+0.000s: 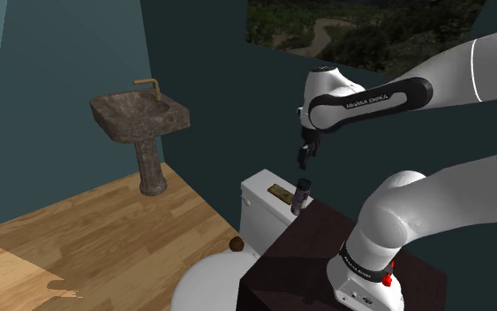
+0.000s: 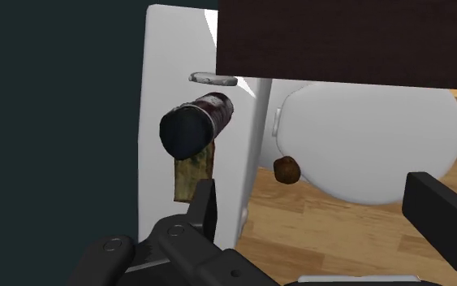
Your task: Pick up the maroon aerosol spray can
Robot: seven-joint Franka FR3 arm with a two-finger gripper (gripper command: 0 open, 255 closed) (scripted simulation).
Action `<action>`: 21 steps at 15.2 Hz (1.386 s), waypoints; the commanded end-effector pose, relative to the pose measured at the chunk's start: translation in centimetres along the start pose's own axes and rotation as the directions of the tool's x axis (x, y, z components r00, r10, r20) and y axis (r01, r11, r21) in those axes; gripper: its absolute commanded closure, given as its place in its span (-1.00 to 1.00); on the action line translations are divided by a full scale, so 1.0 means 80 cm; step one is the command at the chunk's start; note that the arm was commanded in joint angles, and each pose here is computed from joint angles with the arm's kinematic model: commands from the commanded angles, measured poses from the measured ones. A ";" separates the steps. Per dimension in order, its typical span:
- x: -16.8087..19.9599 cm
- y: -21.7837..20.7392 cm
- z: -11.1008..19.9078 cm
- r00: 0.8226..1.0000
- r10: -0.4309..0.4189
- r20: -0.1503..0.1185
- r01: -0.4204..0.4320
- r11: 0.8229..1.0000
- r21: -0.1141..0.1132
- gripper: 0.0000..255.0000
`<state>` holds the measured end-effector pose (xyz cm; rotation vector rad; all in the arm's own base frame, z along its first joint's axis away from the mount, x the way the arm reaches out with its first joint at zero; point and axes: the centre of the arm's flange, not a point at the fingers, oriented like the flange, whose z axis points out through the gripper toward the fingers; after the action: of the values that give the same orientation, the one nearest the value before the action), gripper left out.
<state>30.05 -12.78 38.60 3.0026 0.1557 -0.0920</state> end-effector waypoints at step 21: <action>0.002 0.135 0.279 0.997 -0.042 -0.067 0.041 0.999 -0.014 -1.00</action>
<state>30.19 -26.39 18.63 2.9923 0.2263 0.0048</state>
